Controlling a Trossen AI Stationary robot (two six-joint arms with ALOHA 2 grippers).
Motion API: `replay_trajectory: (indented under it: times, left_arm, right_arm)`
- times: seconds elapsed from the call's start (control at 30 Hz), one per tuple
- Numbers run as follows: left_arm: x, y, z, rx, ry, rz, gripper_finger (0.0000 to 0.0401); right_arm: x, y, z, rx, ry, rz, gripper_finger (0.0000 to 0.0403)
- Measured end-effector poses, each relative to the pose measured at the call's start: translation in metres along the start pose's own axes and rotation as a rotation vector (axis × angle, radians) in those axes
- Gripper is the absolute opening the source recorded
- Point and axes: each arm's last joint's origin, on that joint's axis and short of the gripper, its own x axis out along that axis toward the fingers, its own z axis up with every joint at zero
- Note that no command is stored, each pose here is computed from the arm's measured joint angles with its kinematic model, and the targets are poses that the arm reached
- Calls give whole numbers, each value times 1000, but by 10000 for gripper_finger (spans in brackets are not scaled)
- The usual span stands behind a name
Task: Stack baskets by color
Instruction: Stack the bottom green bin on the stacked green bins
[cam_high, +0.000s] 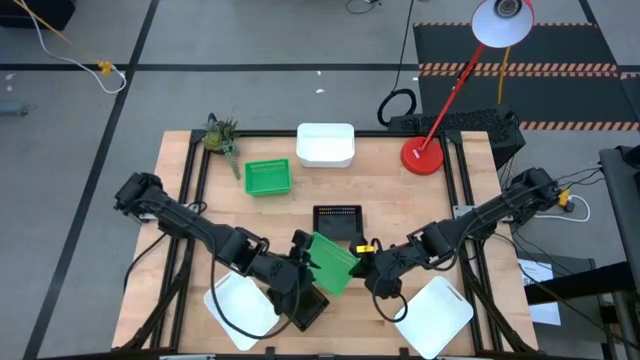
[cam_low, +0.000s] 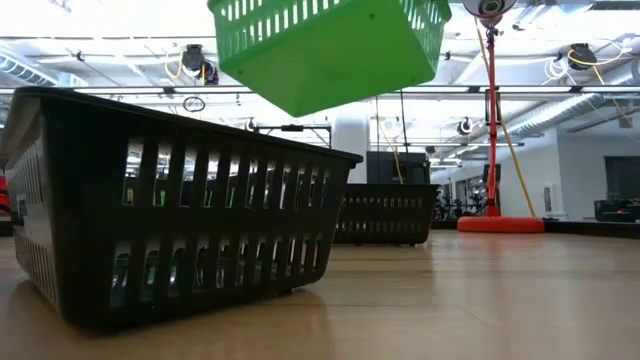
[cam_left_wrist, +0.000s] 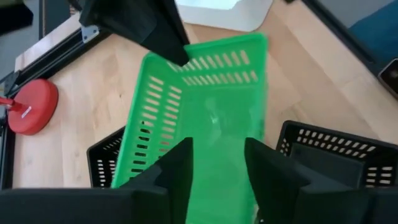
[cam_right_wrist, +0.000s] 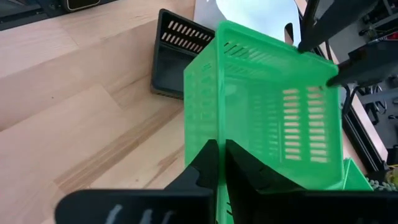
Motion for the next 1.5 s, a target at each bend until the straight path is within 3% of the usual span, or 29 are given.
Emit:
replay_trajectory:
  times: [0.23,0.4,0.63,0.8,1.03,1.13,1.33,1.5]
  left_arm:
    - [-5,-8,2,9,-16,-16,101]
    - [0,-9,1,-5,1,-21,114]
    - [11,-9,-5,65,60,7,129]
    - [17,-2,-8,82,86,17,95]
    - [18,2,-10,119,94,1,18]
    - [17,1,-11,142,100,-6,12]
    - [17,2,-12,149,115,5,18]
    - [18,10,-19,145,200,100,11]
  right_arm:
    - [0,-1,-1,2,6,0,7]
    - [0,-2,-2,7,7,-3,7]
    - [1,-5,-4,15,11,-12,7]
    - [3,-7,-6,22,24,-16,7]
    - [3,-7,-7,19,32,-17,7]
    - [3,-8,-7,12,35,-32,9]
    - [3,-10,-5,20,36,-85,37]
    - [2,-12,0,48,11,-145,73]
